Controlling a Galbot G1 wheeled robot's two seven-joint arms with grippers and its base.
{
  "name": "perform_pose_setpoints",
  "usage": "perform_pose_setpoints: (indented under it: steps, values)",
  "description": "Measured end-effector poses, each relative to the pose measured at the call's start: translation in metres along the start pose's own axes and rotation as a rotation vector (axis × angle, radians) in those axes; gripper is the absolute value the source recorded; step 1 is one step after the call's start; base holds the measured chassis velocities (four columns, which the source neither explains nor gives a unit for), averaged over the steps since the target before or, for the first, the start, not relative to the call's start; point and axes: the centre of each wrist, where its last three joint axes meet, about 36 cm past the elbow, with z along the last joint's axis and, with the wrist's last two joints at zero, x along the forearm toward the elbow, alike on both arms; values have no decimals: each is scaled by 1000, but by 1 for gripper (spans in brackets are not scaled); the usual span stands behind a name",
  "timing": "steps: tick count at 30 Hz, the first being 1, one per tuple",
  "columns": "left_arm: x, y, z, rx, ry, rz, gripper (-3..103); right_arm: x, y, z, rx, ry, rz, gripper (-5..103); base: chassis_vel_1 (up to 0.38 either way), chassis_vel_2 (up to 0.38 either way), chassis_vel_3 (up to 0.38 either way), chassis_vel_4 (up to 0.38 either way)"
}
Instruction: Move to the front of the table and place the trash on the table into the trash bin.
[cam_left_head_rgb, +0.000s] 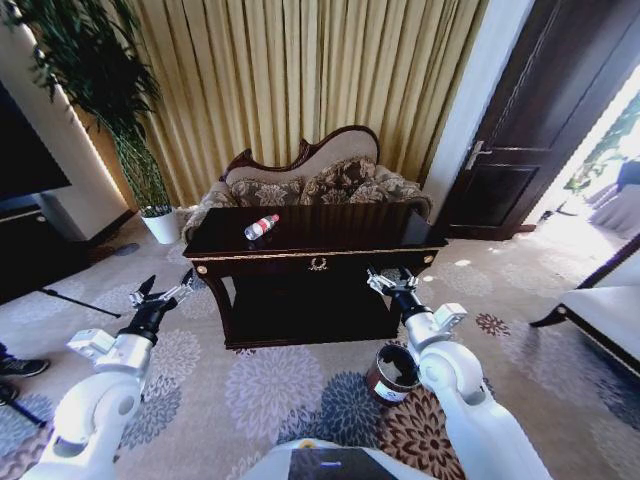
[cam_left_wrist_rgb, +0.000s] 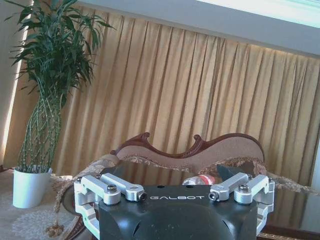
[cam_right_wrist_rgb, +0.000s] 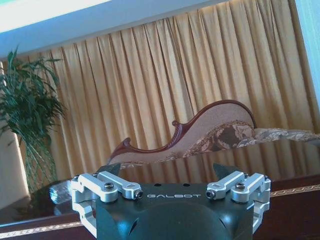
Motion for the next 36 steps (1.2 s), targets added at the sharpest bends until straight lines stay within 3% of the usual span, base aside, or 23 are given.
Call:
perform_pose_setpoints:
  steps: [6, 27, 36]
  values:
    - [1, 0, 1, -3, 3, -2, 100, -5, -8, 6, 83, 14, 29, 100, -89, 135, 90, -127]
    - [5, 0, 3, -2, 10, -8, 100, -26, -37, 9, 100, 54, 56, 100, -83, 169, 87, -166]
    - [5, -1, 7, 9, 11, -6, 100, -29, -33, 11, 90, 56, 32, 100, -2, 5, 3, -10]
